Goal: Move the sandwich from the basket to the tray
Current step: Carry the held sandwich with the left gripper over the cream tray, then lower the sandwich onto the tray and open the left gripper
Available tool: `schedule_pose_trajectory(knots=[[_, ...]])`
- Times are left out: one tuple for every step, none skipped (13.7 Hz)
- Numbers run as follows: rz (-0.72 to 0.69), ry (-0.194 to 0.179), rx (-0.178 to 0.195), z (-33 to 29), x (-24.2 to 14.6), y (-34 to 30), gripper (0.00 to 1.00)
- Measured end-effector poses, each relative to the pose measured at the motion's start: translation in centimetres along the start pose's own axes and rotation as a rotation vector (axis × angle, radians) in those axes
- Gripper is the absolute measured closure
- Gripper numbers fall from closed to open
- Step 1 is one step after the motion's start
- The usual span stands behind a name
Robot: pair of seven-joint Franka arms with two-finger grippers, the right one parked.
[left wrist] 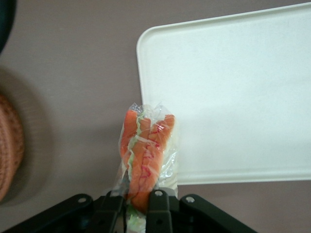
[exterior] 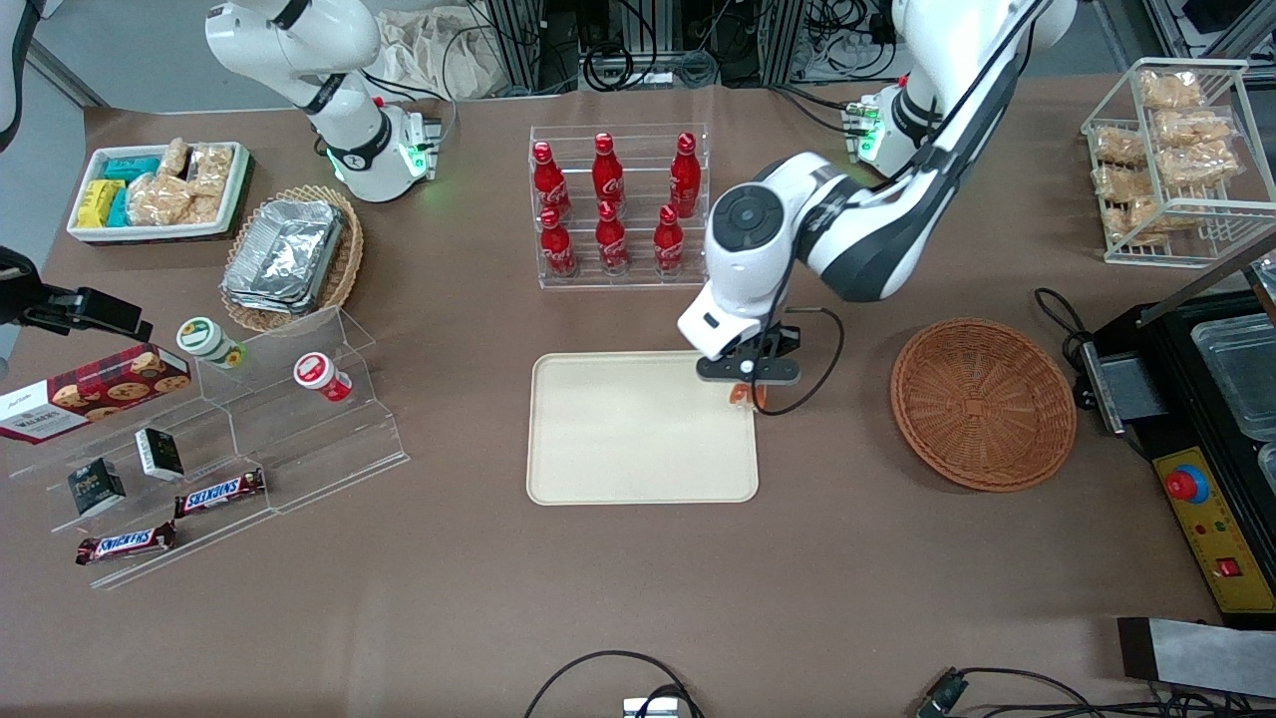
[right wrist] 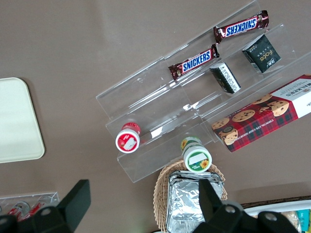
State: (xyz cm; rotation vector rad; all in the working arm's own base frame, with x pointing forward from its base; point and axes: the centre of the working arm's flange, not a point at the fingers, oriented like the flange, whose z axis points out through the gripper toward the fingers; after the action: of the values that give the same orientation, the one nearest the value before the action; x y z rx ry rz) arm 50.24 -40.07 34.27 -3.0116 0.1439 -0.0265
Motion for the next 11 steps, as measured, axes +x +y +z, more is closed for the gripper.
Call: schedule_pose_trajectory(knots=[[0.000,-0.005,-0.003,0.7,0.2,1.0,0.85],[0.002,-0.011,-0.009,1.3,0.3,1.8,0.85],[0.003,-0.015,-0.014,1.6,0.5,2.4,0.85],[0.005,-0.016,-0.016,2.0,0.7,2.8,0.85],[0.009,-0.012,-0.011,2.3,0.9,2.9,0.85],[0.009,-0.008,-0.004,2.8,1.2,3.1,0.85],[0.003,-0.002,0.003,3.3,1.6,3.2,0.85],[-0.003,0.002,0.012,4.0,1.9,3.3,0.85],[-0.007,0.002,0.019,4.7,2.2,3.4,0.85],[-0.007,-0.004,0.023,5.5,2.3,3.5,0.85],[-0.006,-0.009,0.028,6.2,2.4,3.6,0.85]])
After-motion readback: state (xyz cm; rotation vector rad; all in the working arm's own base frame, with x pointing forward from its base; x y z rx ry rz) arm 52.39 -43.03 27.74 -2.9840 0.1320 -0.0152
